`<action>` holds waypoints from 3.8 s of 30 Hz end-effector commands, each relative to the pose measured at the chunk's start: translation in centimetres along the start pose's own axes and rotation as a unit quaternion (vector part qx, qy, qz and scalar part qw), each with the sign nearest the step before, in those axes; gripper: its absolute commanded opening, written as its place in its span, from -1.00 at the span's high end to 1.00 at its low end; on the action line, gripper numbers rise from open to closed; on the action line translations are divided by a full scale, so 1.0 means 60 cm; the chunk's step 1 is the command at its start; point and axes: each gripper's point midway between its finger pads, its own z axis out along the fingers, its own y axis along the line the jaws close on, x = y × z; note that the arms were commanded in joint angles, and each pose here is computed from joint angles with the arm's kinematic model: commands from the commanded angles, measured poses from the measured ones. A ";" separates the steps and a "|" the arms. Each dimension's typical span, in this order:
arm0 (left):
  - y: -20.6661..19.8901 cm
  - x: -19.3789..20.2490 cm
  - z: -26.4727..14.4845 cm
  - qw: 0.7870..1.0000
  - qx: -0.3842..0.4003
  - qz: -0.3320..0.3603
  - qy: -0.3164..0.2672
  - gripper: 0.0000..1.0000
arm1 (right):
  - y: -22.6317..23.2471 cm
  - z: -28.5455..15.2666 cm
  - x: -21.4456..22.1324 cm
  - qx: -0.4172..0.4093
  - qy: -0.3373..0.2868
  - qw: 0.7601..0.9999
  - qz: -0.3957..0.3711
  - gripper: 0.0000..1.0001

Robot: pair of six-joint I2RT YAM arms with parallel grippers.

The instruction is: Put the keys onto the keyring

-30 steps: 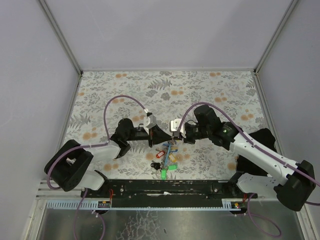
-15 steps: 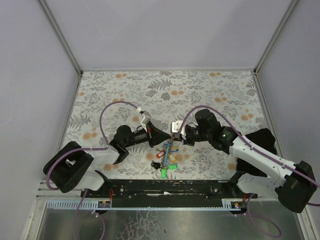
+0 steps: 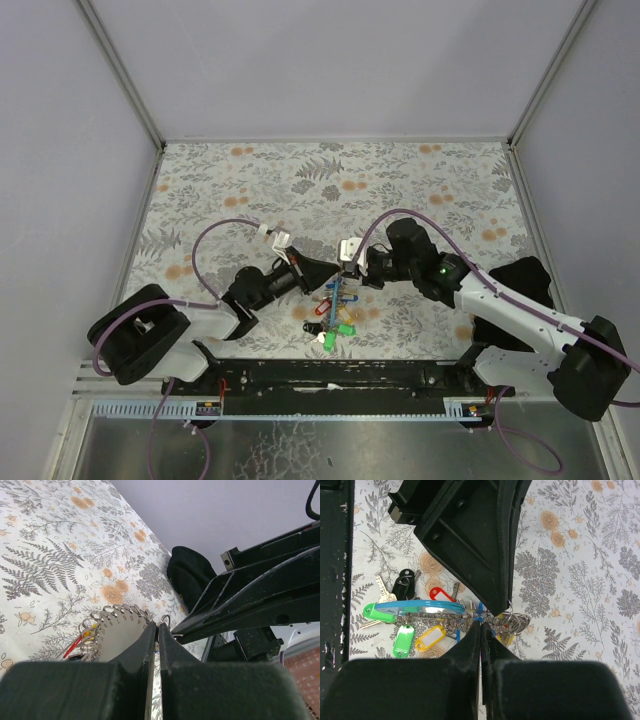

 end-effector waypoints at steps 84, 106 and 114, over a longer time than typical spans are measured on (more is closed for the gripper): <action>-0.063 0.017 -0.009 0.912 0.235 0.301 0.149 0.50 | 0.015 -0.030 -0.098 -0.063 -0.038 0.995 -0.062 1.00; -0.031 -0.037 -0.002 0.964 0.099 0.233 0.074 1.00 | 0.014 -0.048 -0.052 -0.007 -0.007 1.000 -0.030 1.00; -0.021 -0.077 -0.001 0.987 0.037 0.158 0.012 1.00 | 0.014 -0.030 -0.042 -0.006 -0.017 1.000 -0.020 1.00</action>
